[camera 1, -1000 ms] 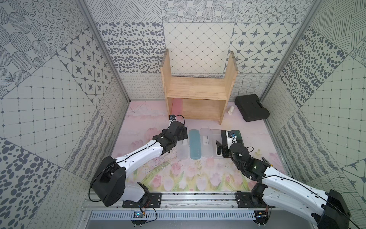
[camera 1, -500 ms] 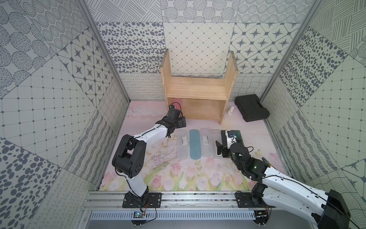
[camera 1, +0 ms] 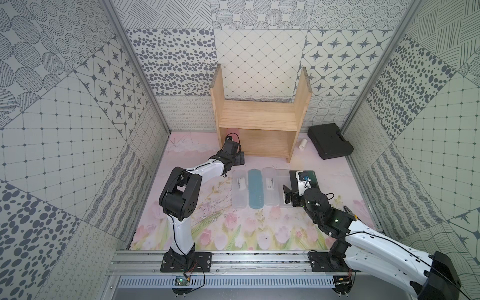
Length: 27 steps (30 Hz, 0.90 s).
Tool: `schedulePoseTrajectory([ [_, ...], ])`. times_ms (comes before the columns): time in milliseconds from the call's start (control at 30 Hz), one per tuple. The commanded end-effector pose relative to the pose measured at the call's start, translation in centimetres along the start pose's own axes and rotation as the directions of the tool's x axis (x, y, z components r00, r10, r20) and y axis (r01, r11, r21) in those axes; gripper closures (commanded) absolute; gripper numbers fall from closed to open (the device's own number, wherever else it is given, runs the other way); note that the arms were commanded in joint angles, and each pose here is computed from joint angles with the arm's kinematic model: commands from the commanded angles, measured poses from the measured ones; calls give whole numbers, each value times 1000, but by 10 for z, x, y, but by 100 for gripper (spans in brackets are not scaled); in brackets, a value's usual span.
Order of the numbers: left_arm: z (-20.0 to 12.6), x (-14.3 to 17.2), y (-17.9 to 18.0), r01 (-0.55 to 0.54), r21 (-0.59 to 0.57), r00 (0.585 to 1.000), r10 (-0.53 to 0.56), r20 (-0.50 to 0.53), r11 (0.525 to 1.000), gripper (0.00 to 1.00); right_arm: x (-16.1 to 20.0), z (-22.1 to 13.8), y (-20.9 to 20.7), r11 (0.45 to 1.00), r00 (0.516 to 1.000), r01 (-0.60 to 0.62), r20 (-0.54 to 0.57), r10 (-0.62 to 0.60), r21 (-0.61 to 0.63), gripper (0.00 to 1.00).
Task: Remove the pencil cases from the shelf
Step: Pick up the pencil case from the shelf.
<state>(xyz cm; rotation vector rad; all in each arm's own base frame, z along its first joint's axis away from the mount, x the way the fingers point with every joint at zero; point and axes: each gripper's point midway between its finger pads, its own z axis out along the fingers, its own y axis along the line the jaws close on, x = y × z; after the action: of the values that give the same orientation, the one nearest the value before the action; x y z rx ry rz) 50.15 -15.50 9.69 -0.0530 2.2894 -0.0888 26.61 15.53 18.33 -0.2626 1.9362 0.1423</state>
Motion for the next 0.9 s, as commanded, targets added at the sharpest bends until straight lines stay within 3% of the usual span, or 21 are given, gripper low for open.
schedulePoseTrajectory([
  [0,5,-21,8,-30,-45,995,34,90,999,3,-8,-1,1,1000,999,-16,39,16,-13,2],
  [433,12,-30,7,-42,-26,993,44,111,999,3,-6,1,1,1000,999,-10,34,10,-7,2],
  [867,14,-35,-5,-33,27,994,30,110,999,12,-5,2,1,1000,999,-6,32,6,-1,2],
])
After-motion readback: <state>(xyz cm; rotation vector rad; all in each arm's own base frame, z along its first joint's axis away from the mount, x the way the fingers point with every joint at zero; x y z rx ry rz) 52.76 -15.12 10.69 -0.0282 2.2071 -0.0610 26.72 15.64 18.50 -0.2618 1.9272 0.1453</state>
